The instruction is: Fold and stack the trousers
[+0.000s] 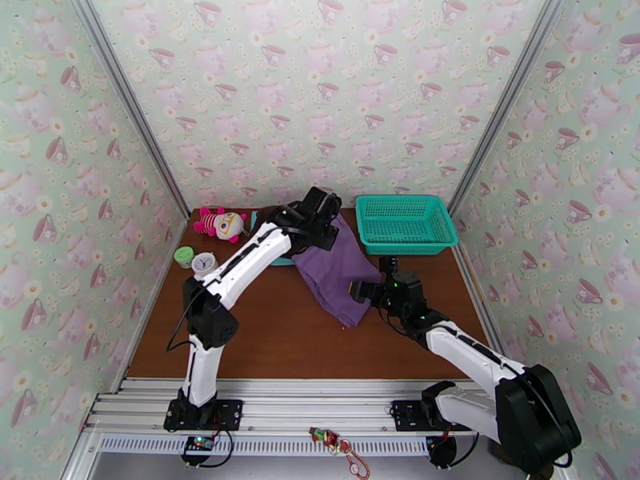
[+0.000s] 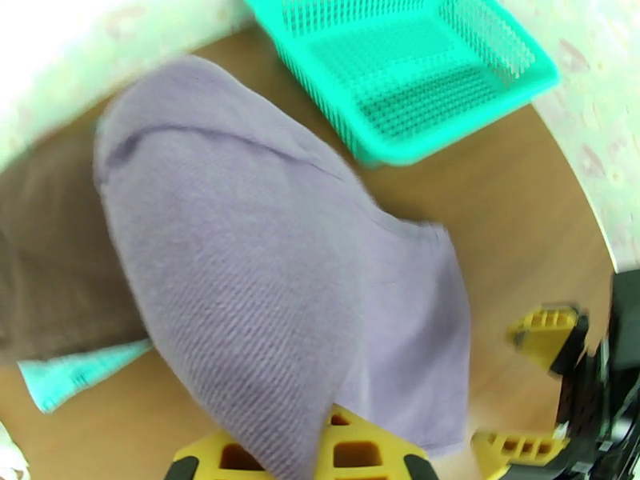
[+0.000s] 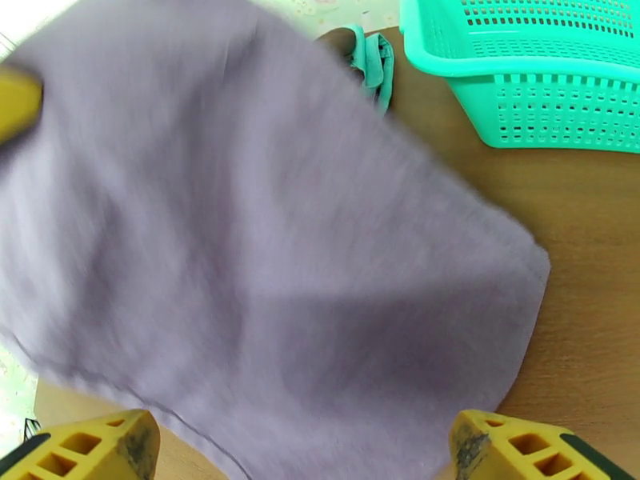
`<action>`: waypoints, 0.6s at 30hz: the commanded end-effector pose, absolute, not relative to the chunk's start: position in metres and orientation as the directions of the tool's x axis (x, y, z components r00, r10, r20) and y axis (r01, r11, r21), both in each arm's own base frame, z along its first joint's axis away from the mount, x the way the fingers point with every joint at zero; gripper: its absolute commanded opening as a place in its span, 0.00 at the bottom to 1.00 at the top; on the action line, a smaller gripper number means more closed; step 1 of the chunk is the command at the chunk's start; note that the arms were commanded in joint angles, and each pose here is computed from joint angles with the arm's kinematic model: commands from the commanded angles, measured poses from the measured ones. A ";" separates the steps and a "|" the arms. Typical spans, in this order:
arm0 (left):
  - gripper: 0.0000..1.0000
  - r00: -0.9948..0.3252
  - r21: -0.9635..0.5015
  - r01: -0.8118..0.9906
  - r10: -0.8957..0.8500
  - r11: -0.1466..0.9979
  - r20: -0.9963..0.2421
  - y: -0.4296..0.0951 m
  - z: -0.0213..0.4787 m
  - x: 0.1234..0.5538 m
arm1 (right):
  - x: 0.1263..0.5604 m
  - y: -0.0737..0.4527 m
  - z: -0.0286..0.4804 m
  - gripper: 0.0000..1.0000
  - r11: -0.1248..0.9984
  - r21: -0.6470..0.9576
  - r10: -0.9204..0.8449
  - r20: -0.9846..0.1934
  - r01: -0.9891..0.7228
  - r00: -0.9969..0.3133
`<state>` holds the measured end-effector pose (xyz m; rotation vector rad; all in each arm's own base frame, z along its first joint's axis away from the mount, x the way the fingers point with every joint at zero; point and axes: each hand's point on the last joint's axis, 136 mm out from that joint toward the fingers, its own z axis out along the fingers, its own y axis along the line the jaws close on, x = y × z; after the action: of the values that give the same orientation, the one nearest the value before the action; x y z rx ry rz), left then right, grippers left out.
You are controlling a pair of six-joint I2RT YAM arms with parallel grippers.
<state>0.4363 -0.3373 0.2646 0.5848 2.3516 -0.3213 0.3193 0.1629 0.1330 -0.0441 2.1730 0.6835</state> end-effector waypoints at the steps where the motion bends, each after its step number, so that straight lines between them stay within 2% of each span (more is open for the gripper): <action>1: 0.00 -0.578 -0.019 0.465 0.287 0.885 -0.764 -0.325 0.315 0.461 | 0.318 0.158 0.123 1.00 0.866 0.441 0.186 -0.723 -0.237 -0.665; 5: 0.00 -0.548 -0.041 0.416 0.214 0.908 -0.808 -0.307 0.337 0.483 | 0.319 0.159 0.120 0.99 0.866 0.439 0.178 -0.718 -0.240 -0.673; 8: 0.00 -0.550 -0.087 0.342 0.124 0.936 -0.826 -0.272 0.343 0.507 | 0.320 0.161 0.116 1.00 0.865 0.440 0.170 -0.709 -0.241 -0.684; 12: 0.00 -0.616 -0.207 0.231 -0.022 0.951 -0.788 -0.208 0.286 0.561 | 0.321 0.169 0.112 0.99 0.849 0.461 0.159 -0.690 -0.260 -0.706; 15: 0.00 -0.640 -0.178 0.193 -0.014 0.965 -0.768 -0.172 0.231 0.601 | 0.320 0.176 0.110 0.99 0.829 0.486 0.156 -0.677 -0.278 -0.719; 18: 0.00 -0.651 -0.168 0.165 -0.021 0.972 -0.759 -0.150 0.208 0.624 | 0.321 0.180 0.106 1.00 0.821 0.494 0.147 -0.667 -0.287 -0.730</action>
<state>0.5938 -0.1523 0.1959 0.0881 2.3779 -0.2508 0.3145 0.1716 0.0964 -0.0735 2.2917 0.7134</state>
